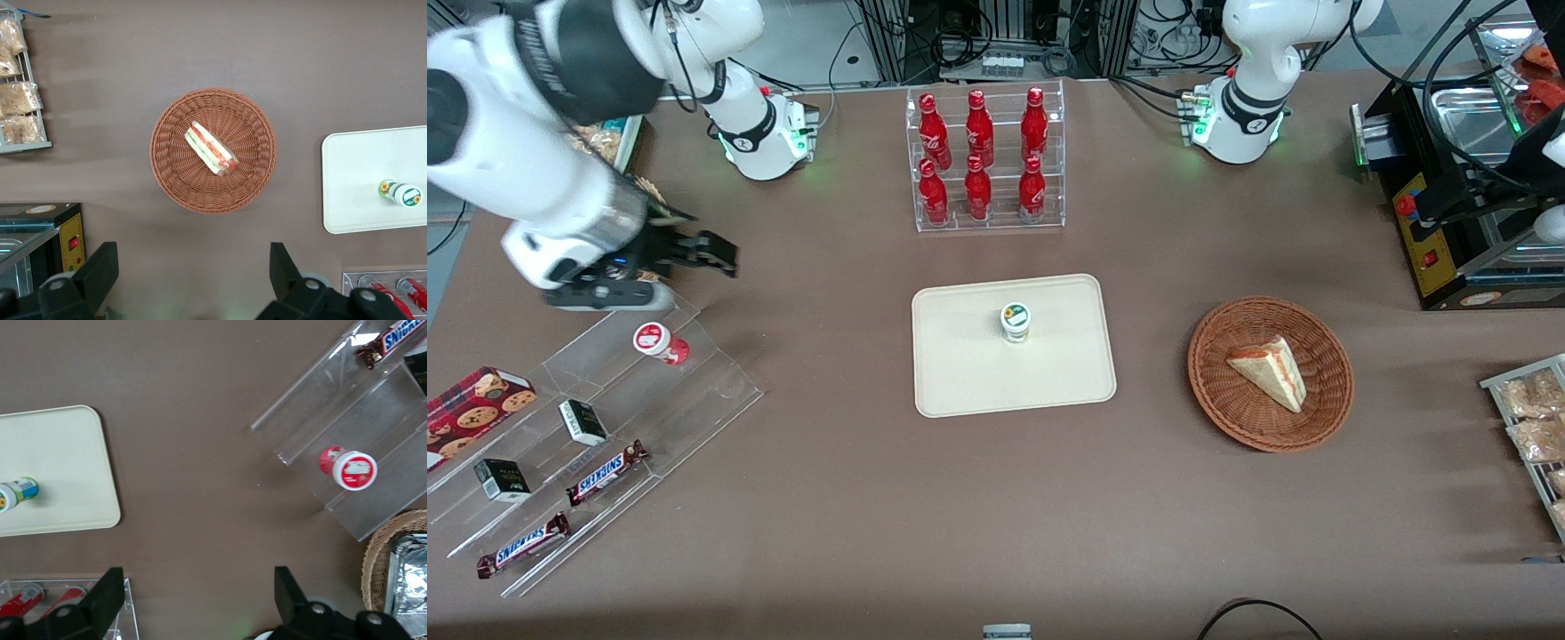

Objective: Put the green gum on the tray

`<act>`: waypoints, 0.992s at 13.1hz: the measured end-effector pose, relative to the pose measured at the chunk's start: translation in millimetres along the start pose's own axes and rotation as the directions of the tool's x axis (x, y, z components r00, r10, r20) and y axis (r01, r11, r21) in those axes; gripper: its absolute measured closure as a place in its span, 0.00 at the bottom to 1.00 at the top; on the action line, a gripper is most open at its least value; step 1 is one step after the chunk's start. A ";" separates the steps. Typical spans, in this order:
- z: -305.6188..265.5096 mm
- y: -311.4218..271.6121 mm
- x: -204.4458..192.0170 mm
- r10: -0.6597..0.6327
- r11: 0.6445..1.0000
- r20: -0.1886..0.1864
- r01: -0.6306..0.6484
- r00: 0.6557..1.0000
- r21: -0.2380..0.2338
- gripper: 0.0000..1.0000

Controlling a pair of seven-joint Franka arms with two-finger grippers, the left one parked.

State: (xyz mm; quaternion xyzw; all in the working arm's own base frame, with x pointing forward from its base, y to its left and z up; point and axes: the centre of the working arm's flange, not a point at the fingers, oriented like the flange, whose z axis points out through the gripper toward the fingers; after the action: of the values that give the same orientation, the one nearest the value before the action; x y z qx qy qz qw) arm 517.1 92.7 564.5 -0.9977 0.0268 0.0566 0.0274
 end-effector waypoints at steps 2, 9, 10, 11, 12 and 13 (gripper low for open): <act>-4.4 23.6 -3.6 -0.013 1.000 -0.007 0.013 1.000 0.005 0.00; -7.7 100.2 2.8 -0.062 0.998 -0.014 0.061 0.998 -0.024 0.00; -8.7 100.3 2.8 -0.062 0.998 -0.016 0.062 0.998 -0.026 0.00; -9.9 100.6 2.8 -0.061 0.998 -0.018 0.061 0.998 -0.027 0.00; -10.8 102.9 2.9 -0.054 0.998 -0.020 0.054 0.998 -0.027 0.00; -11.8 110.3 3.2 -0.039 0.999 -0.022 0.039 0.999 -0.026 0.00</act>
State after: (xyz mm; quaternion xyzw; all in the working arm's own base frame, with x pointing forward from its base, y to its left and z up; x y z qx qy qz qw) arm 515.3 -18.2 570.1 -0.9988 0.0069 0.0451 0.0155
